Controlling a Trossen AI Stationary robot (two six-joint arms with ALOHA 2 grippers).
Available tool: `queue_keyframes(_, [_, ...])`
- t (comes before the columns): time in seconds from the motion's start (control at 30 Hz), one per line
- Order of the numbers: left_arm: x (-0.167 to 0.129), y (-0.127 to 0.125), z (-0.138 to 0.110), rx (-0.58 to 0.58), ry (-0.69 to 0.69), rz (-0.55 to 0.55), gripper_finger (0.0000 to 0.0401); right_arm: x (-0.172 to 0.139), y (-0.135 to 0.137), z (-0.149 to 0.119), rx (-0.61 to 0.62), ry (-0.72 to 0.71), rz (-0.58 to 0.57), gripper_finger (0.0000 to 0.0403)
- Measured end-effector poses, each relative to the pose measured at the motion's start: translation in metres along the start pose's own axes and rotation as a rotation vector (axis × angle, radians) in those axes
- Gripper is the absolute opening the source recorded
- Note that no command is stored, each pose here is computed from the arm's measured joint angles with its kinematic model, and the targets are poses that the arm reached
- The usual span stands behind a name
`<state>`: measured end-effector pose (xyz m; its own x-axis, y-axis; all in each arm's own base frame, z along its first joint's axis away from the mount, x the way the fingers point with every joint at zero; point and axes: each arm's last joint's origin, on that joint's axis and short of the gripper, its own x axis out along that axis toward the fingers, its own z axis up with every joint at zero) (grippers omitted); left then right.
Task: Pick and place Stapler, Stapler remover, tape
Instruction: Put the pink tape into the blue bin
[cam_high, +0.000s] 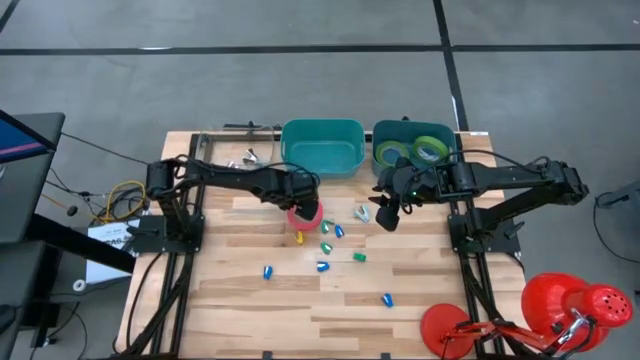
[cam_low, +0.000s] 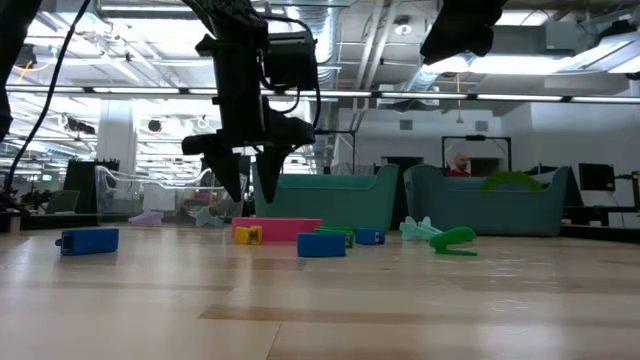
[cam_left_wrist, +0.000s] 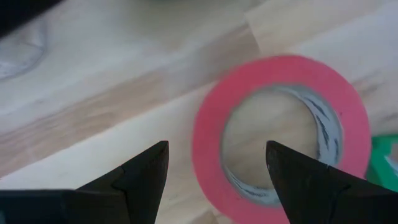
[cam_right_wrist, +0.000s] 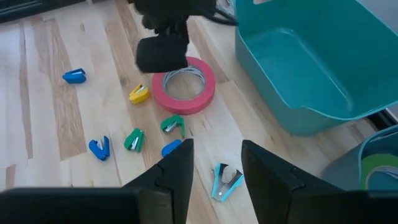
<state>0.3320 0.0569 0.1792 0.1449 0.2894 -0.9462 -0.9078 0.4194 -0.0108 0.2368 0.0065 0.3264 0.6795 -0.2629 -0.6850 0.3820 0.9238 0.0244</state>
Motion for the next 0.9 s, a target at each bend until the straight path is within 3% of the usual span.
queue_keyframes(0.27, [-0.002, -0.006, -0.010, 0.013, 0.001, -0.010, 0.0258, -0.001, 0.002, -0.001, -0.004, 0.000, 0.006, 0.0127])
queue_keyframes(0.6, [0.027, 0.019, -0.034, -0.065, 0.099, 0.085, 0.0258, 0.000, 0.002, -0.001, -0.004, 0.000, 0.005, 0.0127])
queue_keyframes(0.9, [0.027, 0.013, -0.032, -0.079, 0.081, 0.025, 0.0257, 0.000, 0.002, -0.001, -0.004, 0.000, 0.005, 0.0127])
